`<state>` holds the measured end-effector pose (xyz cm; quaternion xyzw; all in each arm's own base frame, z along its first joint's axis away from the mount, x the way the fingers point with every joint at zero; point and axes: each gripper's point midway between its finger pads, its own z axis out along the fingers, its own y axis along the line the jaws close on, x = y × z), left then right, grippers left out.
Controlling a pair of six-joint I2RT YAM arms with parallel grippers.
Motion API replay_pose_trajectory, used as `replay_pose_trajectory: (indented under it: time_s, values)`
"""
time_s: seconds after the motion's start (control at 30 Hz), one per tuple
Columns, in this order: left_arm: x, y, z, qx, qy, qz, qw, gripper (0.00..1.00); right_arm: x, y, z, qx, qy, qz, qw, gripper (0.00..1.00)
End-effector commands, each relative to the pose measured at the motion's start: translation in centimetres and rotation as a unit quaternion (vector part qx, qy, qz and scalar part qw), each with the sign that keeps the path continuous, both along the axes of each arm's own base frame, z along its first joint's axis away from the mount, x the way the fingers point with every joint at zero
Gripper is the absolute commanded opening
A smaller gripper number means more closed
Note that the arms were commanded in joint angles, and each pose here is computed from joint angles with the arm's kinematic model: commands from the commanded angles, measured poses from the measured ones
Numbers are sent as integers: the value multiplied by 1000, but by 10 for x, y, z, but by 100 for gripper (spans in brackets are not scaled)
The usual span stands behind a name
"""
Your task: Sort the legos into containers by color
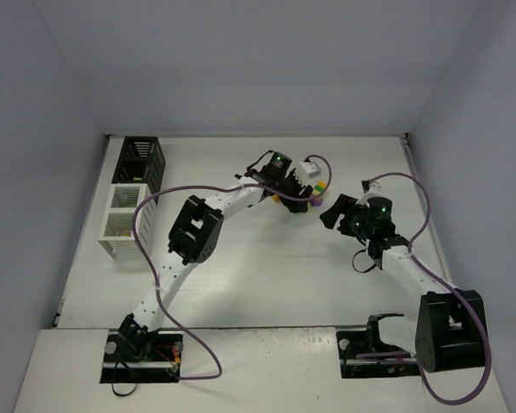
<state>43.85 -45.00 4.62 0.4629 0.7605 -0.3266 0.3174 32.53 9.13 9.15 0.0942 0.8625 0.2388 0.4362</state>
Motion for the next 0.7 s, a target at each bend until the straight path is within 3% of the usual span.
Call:
replay_pose_trajectory:
  time_s: [0.0,0.1,0.33,0.5,0.67]
  values:
    - [3,-13,43,-40,-44,-3,998,46,8,1,19,6,-42,6,999,70]
    - [-1,-9,39,-33,-40,-3,999,39,8,2,18,9,-41,6,999,70]
    - [-19,-1,47,-35,-28,5,999,11,7,3,18,12,-43,8,999,70]
    - [-34,13,99,-78,-51,34,995,10,6,4,16,16,-43,9,999,70]
    - [-34,49,159,-98,-73,133,984,9,6,7,18,23,-50,15,998,70]
